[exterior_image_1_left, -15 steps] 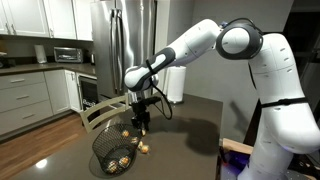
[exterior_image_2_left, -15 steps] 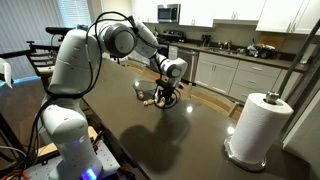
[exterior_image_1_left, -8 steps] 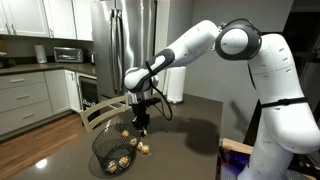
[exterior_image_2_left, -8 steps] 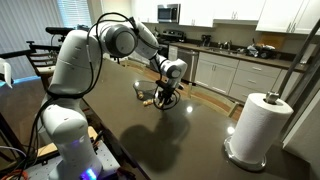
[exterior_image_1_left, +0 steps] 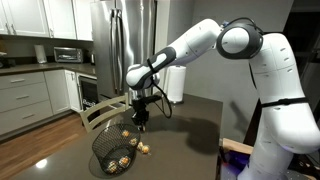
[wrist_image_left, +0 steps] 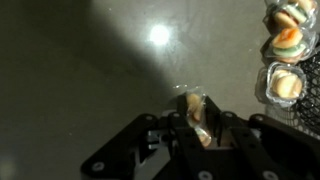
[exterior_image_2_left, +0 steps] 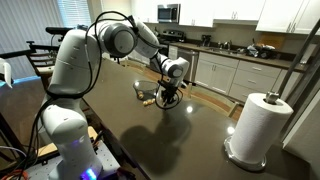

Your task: Move the black basket to the left then move one object on the counter to the right

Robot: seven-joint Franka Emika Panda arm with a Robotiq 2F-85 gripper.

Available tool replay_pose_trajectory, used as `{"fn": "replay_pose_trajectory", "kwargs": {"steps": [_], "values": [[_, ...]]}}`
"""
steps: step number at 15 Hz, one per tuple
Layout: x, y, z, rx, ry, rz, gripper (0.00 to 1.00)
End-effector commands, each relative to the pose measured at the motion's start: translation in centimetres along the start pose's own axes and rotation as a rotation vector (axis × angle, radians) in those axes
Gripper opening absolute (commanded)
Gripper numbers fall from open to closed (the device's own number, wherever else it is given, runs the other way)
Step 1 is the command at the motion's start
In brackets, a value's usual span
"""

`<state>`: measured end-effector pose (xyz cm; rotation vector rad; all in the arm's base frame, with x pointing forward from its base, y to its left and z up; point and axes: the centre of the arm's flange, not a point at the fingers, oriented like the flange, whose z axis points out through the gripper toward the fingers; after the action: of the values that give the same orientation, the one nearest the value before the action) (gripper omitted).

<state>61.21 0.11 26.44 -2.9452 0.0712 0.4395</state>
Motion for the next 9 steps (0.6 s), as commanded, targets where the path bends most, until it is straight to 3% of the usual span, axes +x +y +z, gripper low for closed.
{"fn": "replay_pose_trajectory", "kwargs": {"steps": [1,9], "values": [[-1.7,1.0,-3.6,-0.002,0.091,0.047,0.05],[-3.5,5.7,-8.8,-0.003,0.231,0.219,0.05]]}}
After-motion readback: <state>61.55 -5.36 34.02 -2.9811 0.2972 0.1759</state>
